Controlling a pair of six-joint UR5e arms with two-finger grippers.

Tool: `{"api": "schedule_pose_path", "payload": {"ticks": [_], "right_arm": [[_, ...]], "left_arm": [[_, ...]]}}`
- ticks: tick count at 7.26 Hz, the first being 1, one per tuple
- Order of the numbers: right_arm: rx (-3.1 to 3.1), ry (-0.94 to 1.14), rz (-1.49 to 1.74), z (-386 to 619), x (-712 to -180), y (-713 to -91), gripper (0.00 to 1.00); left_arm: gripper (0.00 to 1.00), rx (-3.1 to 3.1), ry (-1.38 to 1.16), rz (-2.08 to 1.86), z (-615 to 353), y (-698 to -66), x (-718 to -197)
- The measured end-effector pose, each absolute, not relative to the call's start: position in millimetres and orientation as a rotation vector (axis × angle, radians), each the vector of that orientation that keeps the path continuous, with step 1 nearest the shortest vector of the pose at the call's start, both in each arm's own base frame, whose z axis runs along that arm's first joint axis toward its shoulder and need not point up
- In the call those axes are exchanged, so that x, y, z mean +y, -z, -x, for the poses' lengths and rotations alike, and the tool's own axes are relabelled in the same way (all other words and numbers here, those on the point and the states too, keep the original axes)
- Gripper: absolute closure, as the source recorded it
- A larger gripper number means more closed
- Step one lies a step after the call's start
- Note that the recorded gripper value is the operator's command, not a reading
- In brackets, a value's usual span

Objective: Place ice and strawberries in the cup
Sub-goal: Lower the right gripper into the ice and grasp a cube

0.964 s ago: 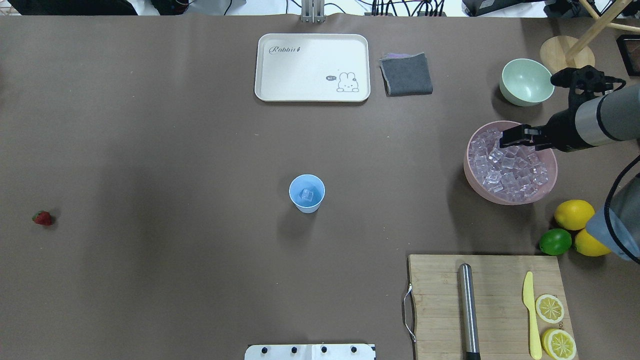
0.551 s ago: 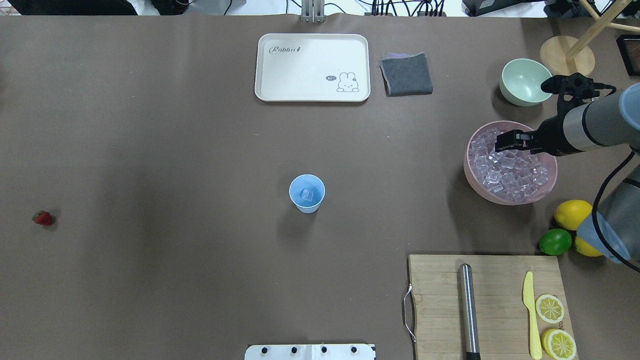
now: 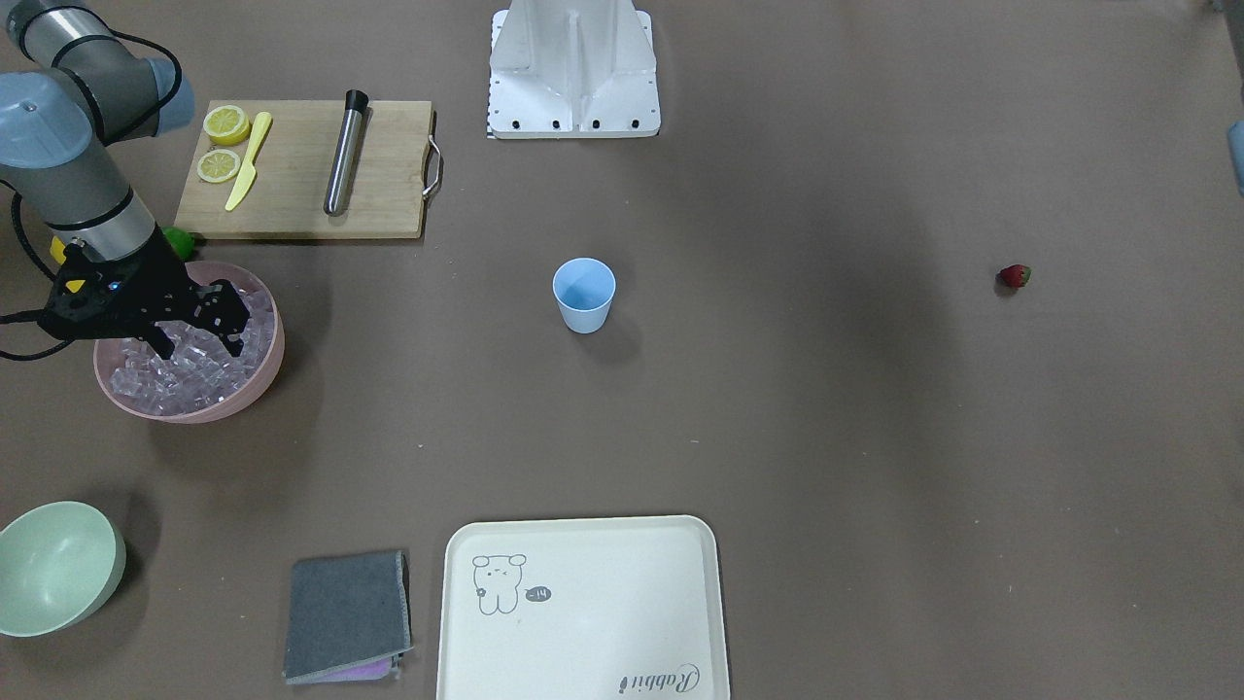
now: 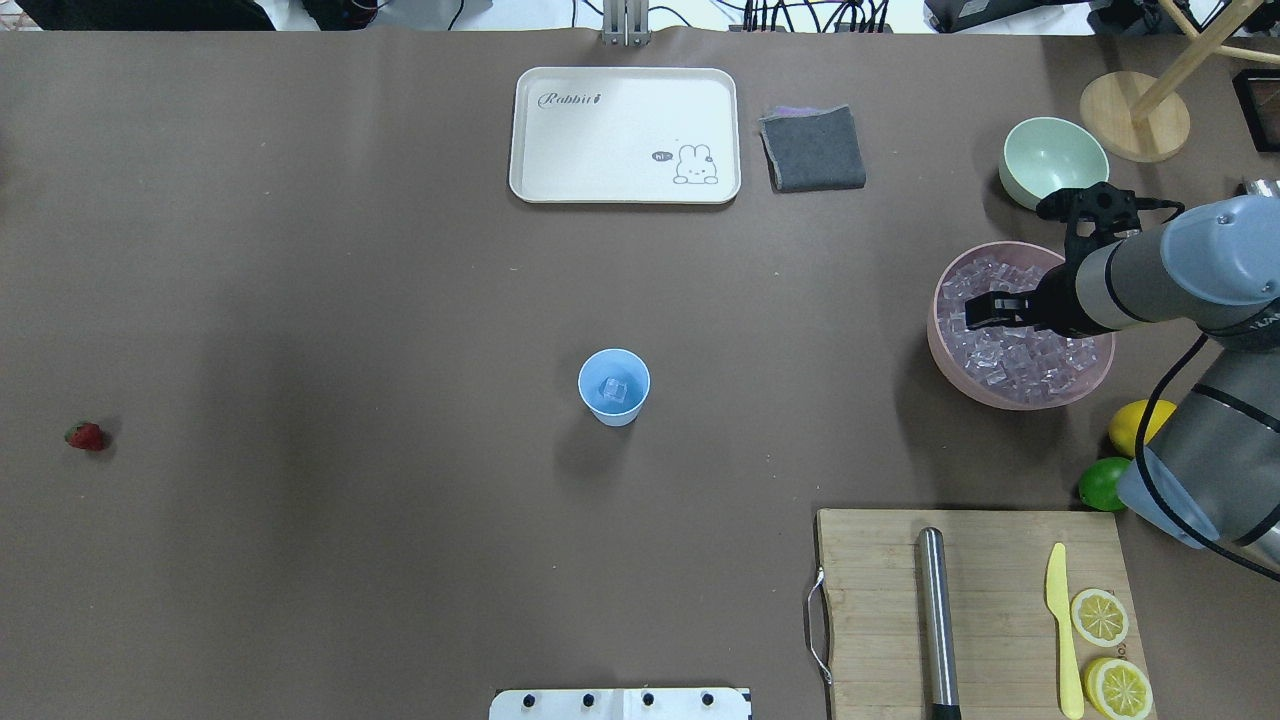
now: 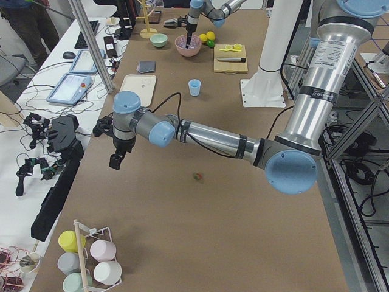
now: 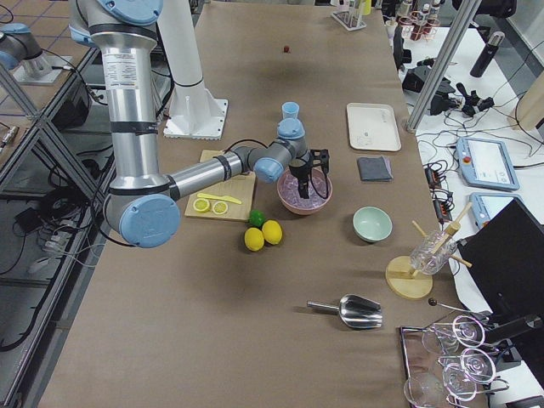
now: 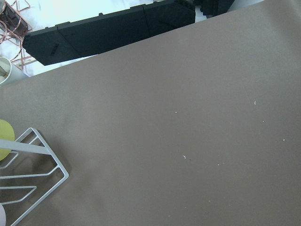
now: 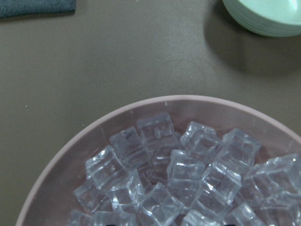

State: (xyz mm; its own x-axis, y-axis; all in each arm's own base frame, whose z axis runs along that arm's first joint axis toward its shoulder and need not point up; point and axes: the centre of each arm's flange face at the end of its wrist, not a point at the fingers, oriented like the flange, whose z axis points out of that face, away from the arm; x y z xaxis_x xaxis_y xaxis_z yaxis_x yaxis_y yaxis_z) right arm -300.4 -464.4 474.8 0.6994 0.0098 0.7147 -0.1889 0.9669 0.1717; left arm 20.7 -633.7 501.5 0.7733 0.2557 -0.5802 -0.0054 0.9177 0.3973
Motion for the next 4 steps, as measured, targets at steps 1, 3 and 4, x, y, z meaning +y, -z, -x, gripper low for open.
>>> {"api": "schedule_pose_path", "payload": {"ticks": [1,3,4], "right_arm": [[-0.778,-0.114,-0.243,302.3,-465.1,-479.0,0.38],[-0.767,-0.115,-0.246,304.6,-465.9,-482.2,0.84],[-0.770,-0.112,-0.247,304.8,-465.9,-480.7,1.00]], "left_arm": [[0.02,0.676,-0.145,-0.389,-20.6,-502.8,-633.0],[0.02,0.676,-0.145,-0.388,-20.6,-503.2,-633.2],[0.02,0.676,-0.145,-0.388,-20.7,-503.1,-633.4]]}}
